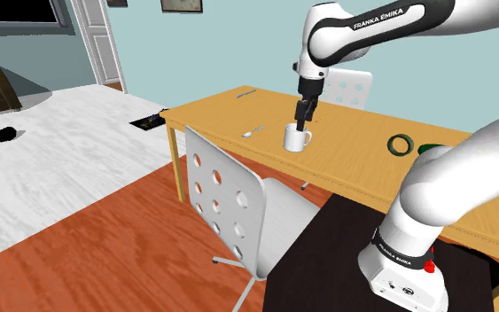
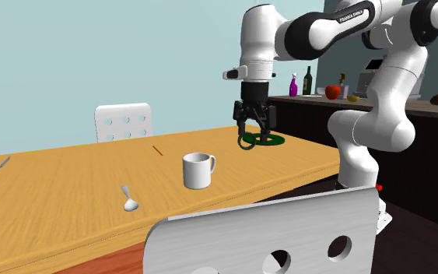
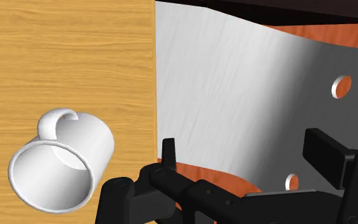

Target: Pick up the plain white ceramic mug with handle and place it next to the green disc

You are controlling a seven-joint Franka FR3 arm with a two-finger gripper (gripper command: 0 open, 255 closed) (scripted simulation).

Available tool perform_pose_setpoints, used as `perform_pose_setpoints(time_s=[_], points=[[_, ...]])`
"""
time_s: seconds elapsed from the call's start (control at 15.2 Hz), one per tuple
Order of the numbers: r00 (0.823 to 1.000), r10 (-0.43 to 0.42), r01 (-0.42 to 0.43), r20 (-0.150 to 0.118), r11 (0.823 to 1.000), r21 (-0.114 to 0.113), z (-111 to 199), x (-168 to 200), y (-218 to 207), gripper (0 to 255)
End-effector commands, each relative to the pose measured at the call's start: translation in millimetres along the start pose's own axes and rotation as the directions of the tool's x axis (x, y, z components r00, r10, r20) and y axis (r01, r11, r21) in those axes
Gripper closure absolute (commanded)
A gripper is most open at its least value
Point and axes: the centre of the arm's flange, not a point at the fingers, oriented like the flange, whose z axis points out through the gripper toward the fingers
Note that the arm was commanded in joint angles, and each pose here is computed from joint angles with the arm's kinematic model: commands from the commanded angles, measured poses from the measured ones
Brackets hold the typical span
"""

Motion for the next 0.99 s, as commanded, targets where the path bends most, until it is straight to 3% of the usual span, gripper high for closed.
perform_pose_setpoints(time_s=[0.0, 0.92], points=[[1.0, 0.001, -0.001, -0.007, 1.0, 0.003, 11, 11, 22, 0], [0.999, 0.011, -0.009, -0.043, 0.999, 0.033, 102, 78, 150, 0]])
